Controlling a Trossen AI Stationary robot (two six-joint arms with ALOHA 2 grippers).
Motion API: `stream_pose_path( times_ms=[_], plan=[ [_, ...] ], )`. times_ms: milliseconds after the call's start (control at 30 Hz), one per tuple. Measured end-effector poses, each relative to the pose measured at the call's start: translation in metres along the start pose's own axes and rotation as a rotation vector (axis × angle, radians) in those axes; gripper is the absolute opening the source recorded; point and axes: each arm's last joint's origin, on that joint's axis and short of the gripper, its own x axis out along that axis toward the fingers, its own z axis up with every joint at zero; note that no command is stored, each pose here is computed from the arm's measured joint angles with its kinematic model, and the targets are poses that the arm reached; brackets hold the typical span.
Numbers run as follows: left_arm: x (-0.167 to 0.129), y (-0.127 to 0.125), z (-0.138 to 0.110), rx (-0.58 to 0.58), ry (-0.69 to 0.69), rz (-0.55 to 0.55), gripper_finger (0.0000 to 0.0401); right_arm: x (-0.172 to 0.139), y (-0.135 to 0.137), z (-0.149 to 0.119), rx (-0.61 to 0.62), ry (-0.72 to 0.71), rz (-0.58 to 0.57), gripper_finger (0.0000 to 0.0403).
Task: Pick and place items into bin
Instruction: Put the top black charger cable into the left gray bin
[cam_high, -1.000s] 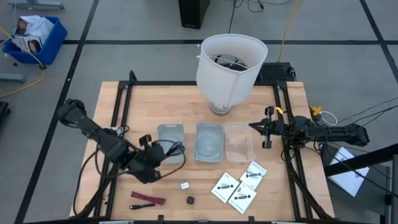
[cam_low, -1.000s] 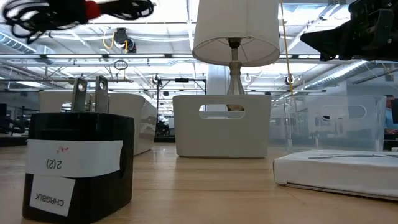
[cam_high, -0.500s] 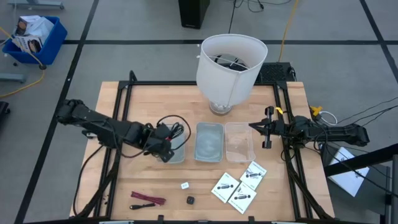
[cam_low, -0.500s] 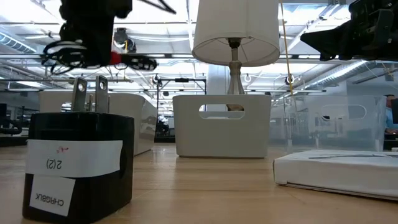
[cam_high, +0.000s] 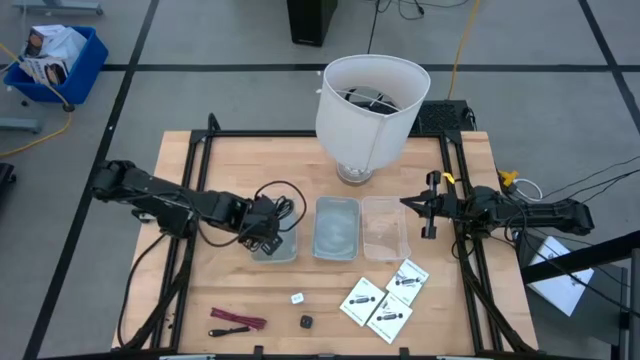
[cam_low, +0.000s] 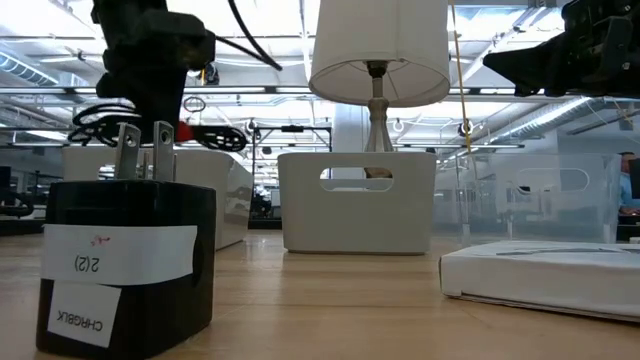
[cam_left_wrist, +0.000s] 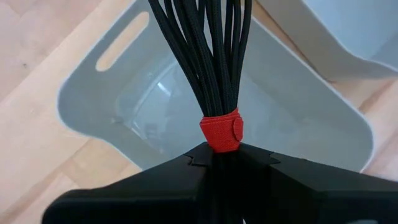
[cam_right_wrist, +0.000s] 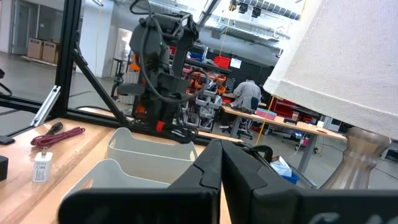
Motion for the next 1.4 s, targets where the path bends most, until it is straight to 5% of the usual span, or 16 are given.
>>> stream_pose_path(
  times_ms=[1067, 1400],
  plan=[
    [0.028, 0.013, 0.003, -0.018, 0.030, -0.070, 0.0038, 0.000, 0.000, 0.000, -0.006, 0.001, 0.000, 0.0000],
    [0.028, 0.012, 0.003, 0.002, 0.026, -0.073, 0.0090, 0.000, 0.000, 0.000, -0.006, 0.001, 0.000, 0.0000]
  ],
)
